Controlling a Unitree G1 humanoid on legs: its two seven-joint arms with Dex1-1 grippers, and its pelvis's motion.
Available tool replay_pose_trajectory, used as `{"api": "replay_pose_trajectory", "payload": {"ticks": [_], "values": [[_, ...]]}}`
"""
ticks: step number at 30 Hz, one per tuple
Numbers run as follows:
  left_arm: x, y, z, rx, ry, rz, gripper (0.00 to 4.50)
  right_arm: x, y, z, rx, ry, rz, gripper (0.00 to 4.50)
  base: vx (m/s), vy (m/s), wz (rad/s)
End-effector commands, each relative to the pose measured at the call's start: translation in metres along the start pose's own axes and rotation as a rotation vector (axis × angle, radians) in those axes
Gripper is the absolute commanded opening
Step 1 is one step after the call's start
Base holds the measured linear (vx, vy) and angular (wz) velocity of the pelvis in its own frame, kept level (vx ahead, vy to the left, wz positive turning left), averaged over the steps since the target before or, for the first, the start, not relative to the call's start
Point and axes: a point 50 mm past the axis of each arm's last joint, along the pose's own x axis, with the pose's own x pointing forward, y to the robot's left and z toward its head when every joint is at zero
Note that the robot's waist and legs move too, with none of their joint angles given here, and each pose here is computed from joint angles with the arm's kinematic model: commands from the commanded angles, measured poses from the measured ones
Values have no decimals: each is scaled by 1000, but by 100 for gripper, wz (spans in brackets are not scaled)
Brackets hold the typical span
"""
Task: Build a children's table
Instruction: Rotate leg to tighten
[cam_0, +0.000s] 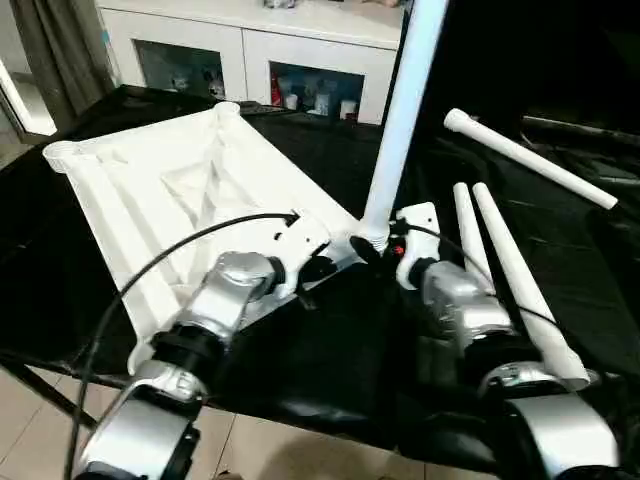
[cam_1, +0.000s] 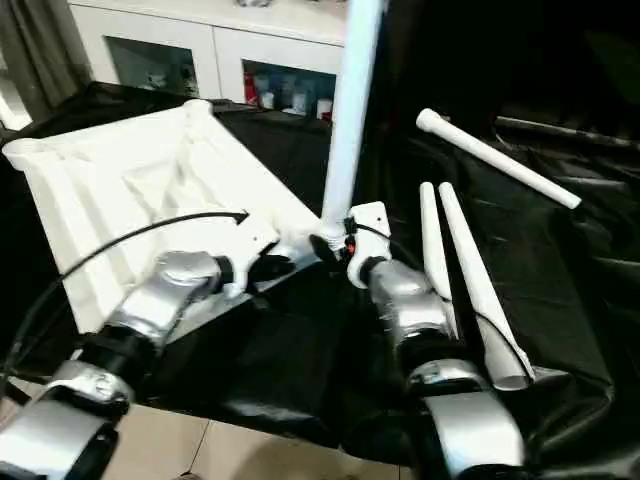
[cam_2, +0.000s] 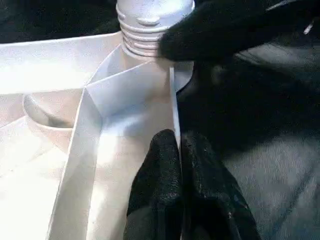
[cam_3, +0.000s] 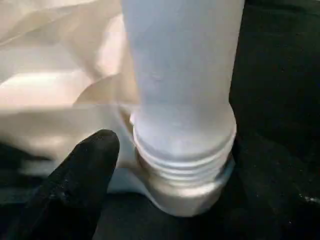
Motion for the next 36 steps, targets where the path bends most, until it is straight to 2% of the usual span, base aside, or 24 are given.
{"api": "replay_pose_trajectory", "payload": {"ticks": [1,4,11,17,21,22,25,28,31,32,34,36], "values": [[-5,-4,5,34,-91,-81,0,-2,4,7,-72,-7,105,383,0,0,0],[-16,-6,2,57,-105,-190,0,-9,6,9,-100,-1,223,383,0,0,0],[-25,-13,2,50,-132,-312,0,-12,17,5,-159,47,392,383,0,0,0],[-28,-12,-1,52,-125,-311,0,-13,18,0,-179,70,411,324,0,0,0],[-29,-12,-2,50,-123,-313,0,-13,17,0,-180,75,414,305,0,0,0],[-29,-12,-2,50,-120,-312,0,-14,17,0,-180,77,416,284,0,0,0],[-30,-11,-4,52,-109,-307,0,-14,17,-3,-187,89,414,278,0,0,0],[-28,-9,-6,46,-91,-274,0,-13,16,-8,-159,97,370,274,0,0,0],[-18,-3,-6,-13,-68,-149,0,-5,11,-20,-80,115,169,274,0,0,0],[-17,-3,-6,-17,-67,-143,0,-5,11,-20,-78,116,161,273,0,0,0],[-3,-1,-4,-86,-49,-16,0,5,12,-28,0,125,-20,273,0,0,0],[6,0,-3,-126,-26,67,0,11,15,-31,42,134,-109,273,0,0,0]]}}
